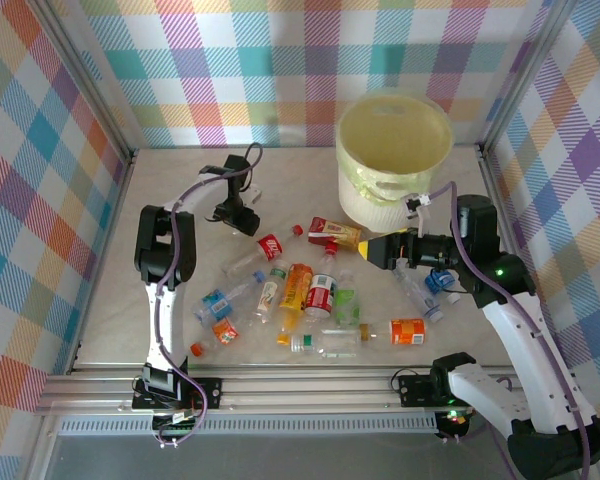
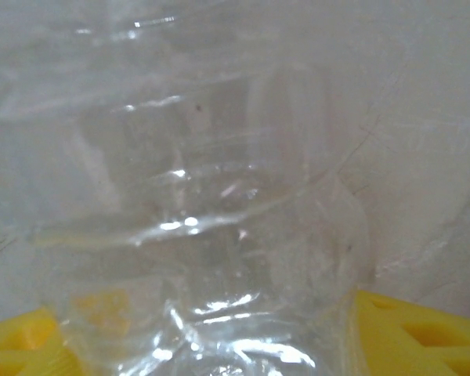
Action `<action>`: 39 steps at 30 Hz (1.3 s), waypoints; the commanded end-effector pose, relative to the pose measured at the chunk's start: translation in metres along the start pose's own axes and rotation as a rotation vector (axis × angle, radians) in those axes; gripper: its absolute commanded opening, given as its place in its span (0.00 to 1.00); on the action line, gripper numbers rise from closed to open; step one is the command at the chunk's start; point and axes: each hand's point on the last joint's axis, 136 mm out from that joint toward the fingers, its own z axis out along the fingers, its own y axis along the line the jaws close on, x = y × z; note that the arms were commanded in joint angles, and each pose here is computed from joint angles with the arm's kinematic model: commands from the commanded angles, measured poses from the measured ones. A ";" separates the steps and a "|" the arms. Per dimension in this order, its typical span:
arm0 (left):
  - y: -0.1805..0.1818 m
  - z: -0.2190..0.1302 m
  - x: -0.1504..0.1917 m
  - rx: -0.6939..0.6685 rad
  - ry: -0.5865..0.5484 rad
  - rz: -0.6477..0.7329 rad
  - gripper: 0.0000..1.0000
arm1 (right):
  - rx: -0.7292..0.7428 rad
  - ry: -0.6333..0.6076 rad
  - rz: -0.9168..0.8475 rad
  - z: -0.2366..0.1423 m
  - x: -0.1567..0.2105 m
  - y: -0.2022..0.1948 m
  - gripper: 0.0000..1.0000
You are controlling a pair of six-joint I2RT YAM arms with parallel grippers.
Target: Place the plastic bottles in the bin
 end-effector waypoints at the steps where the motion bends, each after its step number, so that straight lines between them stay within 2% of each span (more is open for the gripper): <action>1: 0.002 -0.029 -0.008 0.021 -0.075 -0.058 0.64 | -0.010 0.001 0.006 0.001 0.002 0.001 1.00; 9: -0.004 -0.081 -0.026 0.085 -0.207 -0.155 0.60 | 0.067 -0.020 0.057 0.004 0.000 -0.017 1.00; 12: -0.017 -0.110 -0.032 0.170 -0.273 -0.207 0.59 | 0.051 -0.025 0.075 0.007 -0.003 -0.016 1.00; 18: -0.058 -0.170 -0.041 0.427 -0.423 -0.301 0.59 | 0.052 -0.066 0.105 0.011 -0.017 -0.018 1.00; 21: -0.092 -0.197 -0.038 0.554 -0.490 -0.267 0.58 | 0.022 -0.076 0.138 0.014 -0.024 -0.016 1.00; 29: -0.194 -0.263 -0.008 0.838 -0.643 -0.017 0.58 | -0.094 -0.066 0.166 0.025 -0.038 0.003 0.99; 34: -0.234 -0.289 0.015 0.932 -0.725 0.092 0.58 | -0.145 -0.045 0.180 0.037 -0.041 0.015 0.96; 39: -0.262 -0.304 0.027 1.037 -0.801 0.100 0.58 | -0.141 -0.016 0.181 0.055 -0.039 0.019 0.95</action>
